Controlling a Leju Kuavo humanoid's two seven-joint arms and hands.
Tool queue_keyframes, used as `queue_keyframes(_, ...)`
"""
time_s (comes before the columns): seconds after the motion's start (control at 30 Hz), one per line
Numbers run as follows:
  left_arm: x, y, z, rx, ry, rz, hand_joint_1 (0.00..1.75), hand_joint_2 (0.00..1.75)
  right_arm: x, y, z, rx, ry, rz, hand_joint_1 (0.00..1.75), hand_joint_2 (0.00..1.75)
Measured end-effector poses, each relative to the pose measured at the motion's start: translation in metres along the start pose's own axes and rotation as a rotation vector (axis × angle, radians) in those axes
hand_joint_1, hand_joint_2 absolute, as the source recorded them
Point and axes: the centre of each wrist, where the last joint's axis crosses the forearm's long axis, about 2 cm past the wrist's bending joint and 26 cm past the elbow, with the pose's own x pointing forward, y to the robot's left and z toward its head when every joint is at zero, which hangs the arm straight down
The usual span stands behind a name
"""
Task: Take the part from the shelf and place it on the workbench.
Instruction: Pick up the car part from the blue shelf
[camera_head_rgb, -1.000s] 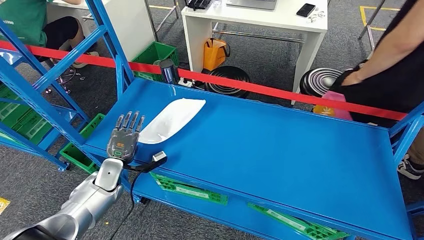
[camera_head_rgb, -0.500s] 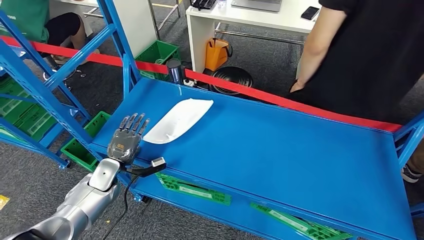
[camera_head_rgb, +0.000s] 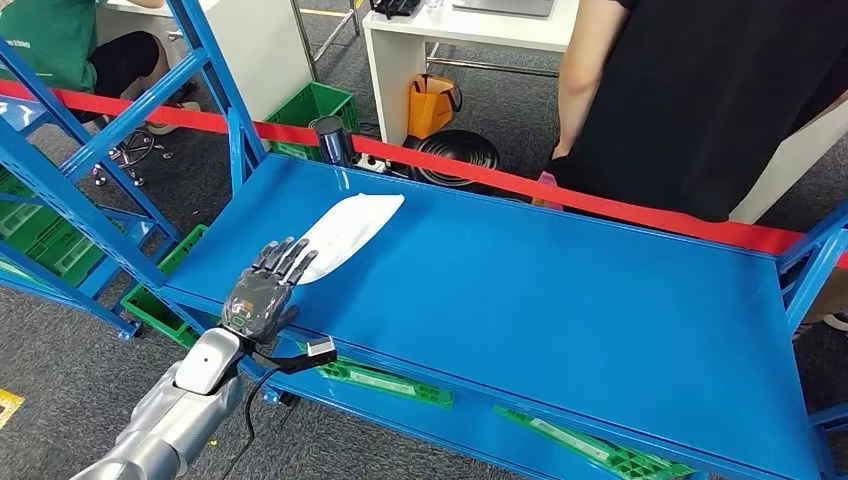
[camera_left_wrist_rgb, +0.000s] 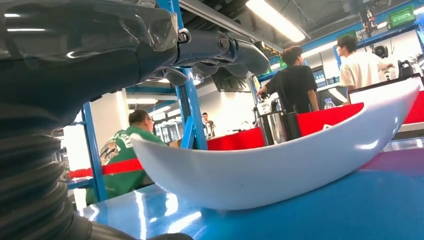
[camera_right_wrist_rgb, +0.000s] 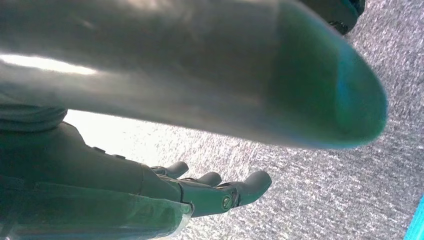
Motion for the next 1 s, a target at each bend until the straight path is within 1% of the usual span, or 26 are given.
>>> queue_keyframes(0.3,-0.003,0.005,0.001,0.038,-0.014,0.013,0.0,1.75,0.002,-0.001,-0.001,-0.005,-0.009,-0.002,0.0,0.0)
queue_keyframes(0.47,0.0,0.005,-0.002,0.032,0.006,-0.006,0.0,1.75,0.0,-0.005,-0.001,-0.026,-0.004,-0.017,0.0,0.0)
queue_keyframes(0.5,0.001,0.004,-0.003,0.028,0.012,-0.009,0.11,1.75,0.0,-0.007,0.0,-0.033,-0.002,-0.02,0.0,0.0)
queue_keyframes(0.53,0.002,0.003,-0.002,0.023,0.016,-0.009,0.46,1.75,-0.001,-0.008,0.0,-0.038,0.0,-0.022,0.0,0.0)
queue_keyframes(0.6,0.004,0.002,-0.002,0.017,0.024,-0.009,1.27,1.75,-0.003,-0.01,0.001,-0.045,0.004,-0.022,0.0,0.0)
queue_keyframes(0.63,0.005,0.001,-0.002,0.011,0.028,-0.009,1.58,1.75,-0.003,-0.01,0.001,-0.047,0.005,-0.023,0.0,0.0)
queue_keyframes(0.67,0.005,0.0,-0.002,0.006,0.033,-0.009,1.63,1.75,-0.004,-0.011,0.001,-0.05,0.004,-0.022,0.0,0.0)
queue_keyframes(0.77,0.006,-0.002,0.0,-0.005,0.044,-0.009,1.61,1.75,-0.004,-0.013,0.003,-0.058,0.004,-0.022,0.0,0.0)
queue_keyframes(0.87,0.007,-0.004,0.002,-0.013,0.046,-0.004,1.65,1.75,-0.005,-0.014,0.004,-0.059,0.006,-0.022,0.0,0.0)
queue_keyframes(1.0,0.007,-0.005,0.004,-0.016,0.048,0.008,1.67,1.75,-0.005,-0.016,0.006,-0.061,0.006,-0.021,0.0,0.0)
